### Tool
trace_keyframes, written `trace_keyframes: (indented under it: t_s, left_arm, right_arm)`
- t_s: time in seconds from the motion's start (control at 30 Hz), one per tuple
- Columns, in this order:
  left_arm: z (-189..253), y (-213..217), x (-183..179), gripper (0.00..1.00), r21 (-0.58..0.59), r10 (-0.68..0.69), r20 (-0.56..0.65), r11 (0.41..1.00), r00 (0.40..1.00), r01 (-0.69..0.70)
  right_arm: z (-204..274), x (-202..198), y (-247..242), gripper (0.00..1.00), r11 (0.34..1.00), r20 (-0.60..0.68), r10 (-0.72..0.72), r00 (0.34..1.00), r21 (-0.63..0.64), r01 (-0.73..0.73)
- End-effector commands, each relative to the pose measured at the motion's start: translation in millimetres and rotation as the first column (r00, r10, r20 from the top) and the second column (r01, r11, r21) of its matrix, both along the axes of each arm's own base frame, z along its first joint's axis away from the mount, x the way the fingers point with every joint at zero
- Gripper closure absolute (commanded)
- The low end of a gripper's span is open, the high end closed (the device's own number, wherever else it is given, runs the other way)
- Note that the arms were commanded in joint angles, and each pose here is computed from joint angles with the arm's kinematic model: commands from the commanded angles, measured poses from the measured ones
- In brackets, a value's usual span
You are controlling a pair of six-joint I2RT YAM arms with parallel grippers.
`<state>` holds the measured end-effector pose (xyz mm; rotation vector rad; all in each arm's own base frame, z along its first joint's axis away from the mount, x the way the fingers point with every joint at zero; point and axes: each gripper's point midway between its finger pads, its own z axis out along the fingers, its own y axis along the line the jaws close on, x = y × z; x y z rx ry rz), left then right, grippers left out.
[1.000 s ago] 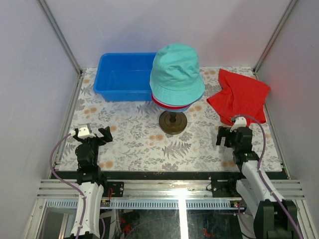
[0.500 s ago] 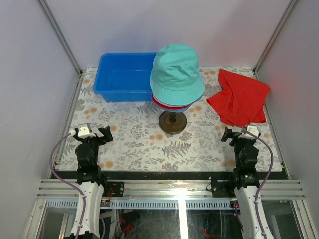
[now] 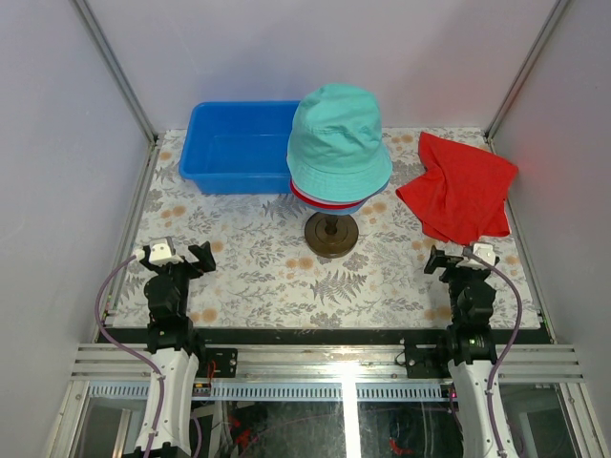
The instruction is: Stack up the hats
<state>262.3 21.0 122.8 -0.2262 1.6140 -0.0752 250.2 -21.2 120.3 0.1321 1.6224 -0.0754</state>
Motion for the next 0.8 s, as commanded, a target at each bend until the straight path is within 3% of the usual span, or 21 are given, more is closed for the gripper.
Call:
trace_keyframes:
  t_s: [0.0, 0.1, 0.77]
  left_arm:
    - [-32, 1, -3, 0.00, 0.002, 0.003, -0.025, 1.000, 1.000, -0.003]
    - [-32, 0, -3, 0.00, 0.002, 0.003, -0.025, 1.000, 1.000, -0.003]
    - [-32, 1, -3, 0.00, 0.002, 0.003, -0.025, 1.000, 1.000, -0.003]
  right_arm:
    - [-47, -2, 31, 0.01, 0.977, -0.092, 0.201, 0.975, -0.049, -0.206]
    - [-47, -4, 46, 0.01, 0.950, -0.102, 0.295, 0.950, -0.075, -0.303]
    - [-54, 0, 35, 0.01, 0.972, -0.146, 0.223, 0.964, -0.040, -0.231]
